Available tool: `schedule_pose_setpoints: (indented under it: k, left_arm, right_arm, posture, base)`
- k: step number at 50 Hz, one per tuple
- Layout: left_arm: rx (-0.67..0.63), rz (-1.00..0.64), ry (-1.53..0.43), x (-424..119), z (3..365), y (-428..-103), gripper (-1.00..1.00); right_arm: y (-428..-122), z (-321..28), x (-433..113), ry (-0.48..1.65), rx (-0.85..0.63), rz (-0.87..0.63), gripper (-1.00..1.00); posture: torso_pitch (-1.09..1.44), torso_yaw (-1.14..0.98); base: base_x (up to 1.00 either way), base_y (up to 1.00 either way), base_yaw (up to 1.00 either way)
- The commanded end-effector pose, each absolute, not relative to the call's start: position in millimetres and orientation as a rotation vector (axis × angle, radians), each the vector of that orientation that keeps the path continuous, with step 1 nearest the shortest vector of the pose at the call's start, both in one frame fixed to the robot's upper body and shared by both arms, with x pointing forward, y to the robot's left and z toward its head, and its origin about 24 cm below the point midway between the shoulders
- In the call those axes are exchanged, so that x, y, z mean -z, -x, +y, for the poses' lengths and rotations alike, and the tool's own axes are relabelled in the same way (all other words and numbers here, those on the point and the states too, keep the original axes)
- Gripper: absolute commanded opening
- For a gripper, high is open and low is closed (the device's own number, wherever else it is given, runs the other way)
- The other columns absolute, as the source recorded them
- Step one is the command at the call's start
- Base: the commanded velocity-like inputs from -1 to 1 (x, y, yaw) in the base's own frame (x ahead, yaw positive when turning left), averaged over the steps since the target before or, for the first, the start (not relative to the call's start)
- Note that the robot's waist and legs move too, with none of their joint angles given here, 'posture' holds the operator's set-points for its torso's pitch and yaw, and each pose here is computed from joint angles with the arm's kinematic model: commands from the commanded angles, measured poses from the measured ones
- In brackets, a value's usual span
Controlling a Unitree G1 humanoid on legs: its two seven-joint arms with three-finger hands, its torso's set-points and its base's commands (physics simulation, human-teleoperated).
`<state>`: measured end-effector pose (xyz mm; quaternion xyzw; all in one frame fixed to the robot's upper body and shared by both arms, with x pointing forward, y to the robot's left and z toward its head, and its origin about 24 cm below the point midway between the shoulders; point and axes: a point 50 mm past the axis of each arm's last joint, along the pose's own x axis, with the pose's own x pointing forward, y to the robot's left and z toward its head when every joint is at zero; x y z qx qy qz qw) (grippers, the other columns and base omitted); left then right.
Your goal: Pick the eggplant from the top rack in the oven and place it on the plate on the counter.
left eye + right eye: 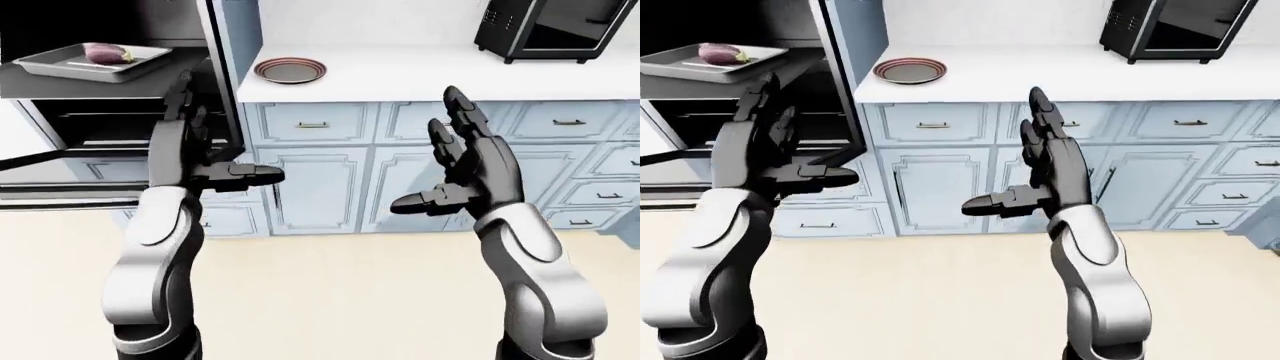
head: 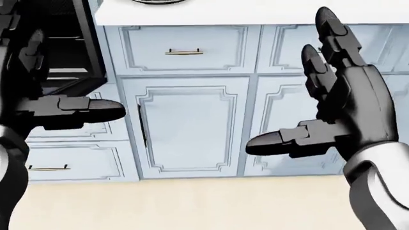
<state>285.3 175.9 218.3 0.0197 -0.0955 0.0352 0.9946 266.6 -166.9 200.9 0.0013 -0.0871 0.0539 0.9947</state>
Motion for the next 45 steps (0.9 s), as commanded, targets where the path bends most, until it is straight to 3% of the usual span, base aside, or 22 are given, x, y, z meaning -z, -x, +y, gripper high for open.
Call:
schedule_pose_setpoints:
  k: [1,12,45]
  left_arm:
    - [-0.033,-0.205,-0.035,-224,169,-288,1.0]
    - [-0.069,-0.24,-0.032,-247,190,-277,1.0]
    - [-0.061,-0.291,0.041,-278,194,-272,1.0]
  right_arm:
    - [-264,-170,-216,0.011,-0.095,-0.226,1.0]
    - [-258,-167,-246,0.031,-0.136,-0.25,1.0]
    - [-253,-160,-263,0.043,-0.181,-0.31,1.0]
  posture:
    - [0.0,0.0]
    - [0.0,0.0]
    - [0.0,0.0]
  base:
    - [0.91,-0.23,0.0]
    - [0.66,-0.03,0.53]
    - [0.09,0.0,1.0]
